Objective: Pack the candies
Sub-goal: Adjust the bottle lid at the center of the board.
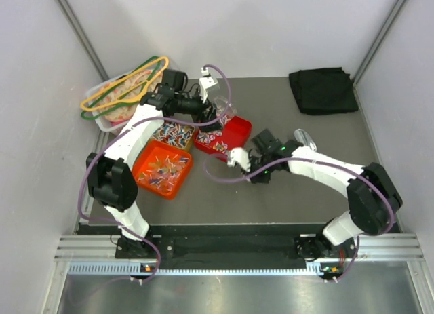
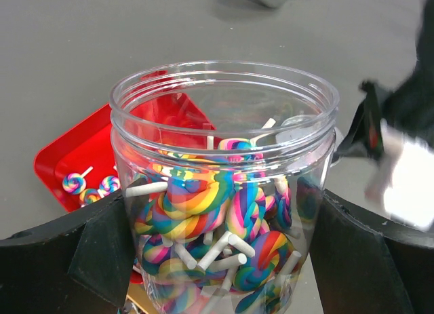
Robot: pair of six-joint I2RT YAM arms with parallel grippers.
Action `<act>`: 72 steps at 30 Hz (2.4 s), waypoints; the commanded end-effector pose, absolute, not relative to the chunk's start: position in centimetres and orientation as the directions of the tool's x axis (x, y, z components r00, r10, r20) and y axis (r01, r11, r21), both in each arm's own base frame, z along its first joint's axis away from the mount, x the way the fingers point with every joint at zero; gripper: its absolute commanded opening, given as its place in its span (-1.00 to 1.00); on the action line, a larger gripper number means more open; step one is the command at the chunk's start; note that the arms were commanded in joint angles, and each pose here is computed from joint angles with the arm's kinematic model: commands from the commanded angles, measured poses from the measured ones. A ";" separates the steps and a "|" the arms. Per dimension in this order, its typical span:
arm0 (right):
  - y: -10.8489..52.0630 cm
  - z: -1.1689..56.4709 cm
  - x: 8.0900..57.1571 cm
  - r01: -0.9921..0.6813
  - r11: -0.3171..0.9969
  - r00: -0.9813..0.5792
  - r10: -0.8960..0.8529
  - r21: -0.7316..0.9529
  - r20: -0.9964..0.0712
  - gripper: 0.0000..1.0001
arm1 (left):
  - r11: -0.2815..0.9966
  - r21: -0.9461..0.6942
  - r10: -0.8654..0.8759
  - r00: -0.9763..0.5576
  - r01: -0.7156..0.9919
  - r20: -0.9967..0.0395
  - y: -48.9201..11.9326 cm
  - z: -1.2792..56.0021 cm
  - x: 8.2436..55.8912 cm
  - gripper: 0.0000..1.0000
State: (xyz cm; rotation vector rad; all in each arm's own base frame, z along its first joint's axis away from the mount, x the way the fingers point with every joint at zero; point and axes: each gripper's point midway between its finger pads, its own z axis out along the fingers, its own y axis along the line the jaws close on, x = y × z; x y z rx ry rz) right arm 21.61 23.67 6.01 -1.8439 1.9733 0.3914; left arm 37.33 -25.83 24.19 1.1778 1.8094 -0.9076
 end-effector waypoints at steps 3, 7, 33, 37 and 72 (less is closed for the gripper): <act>24.8 12.0 19.4 -0.907 0.098 -0.379 -0.616 0.411 -0.690 -1.00 | 0.303 -0.068 0.320 -0.169 0.951 -0.932 -25.3 28.6 37.2 0.09; 25.1 13.4 18.5 -0.811 0.007 -0.489 -0.557 0.585 -0.671 -1.00 | 0.300 -0.066 0.315 -0.164 0.952 -0.935 -25.4 28.8 37.3 0.09; 28.3 13.6 23.7 -0.465 -0.172 -0.792 -0.358 0.868 -0.495 -1.00 | 0.316 -0.081 0.309 -0.183 0.945 -0.933 -24.6 28.8 37.7 0.09; 27.6 13.1 24.0 -0.466 -0.159 -0.798 -0.350 0.871 -0.491 -1.00 | 0.312 -0.081 0.304 -0.180 0.947 -0.936 -24.7 29.0 37.7 0.08; 18.7 7.2 29.5 -0.708 0.514 -0.705 -0.486 0.484 -0.516 0.19 | 0.294 -0.095 0.280 -0.180 0.951 -0.943 -24.7 29.8 36.8 0.03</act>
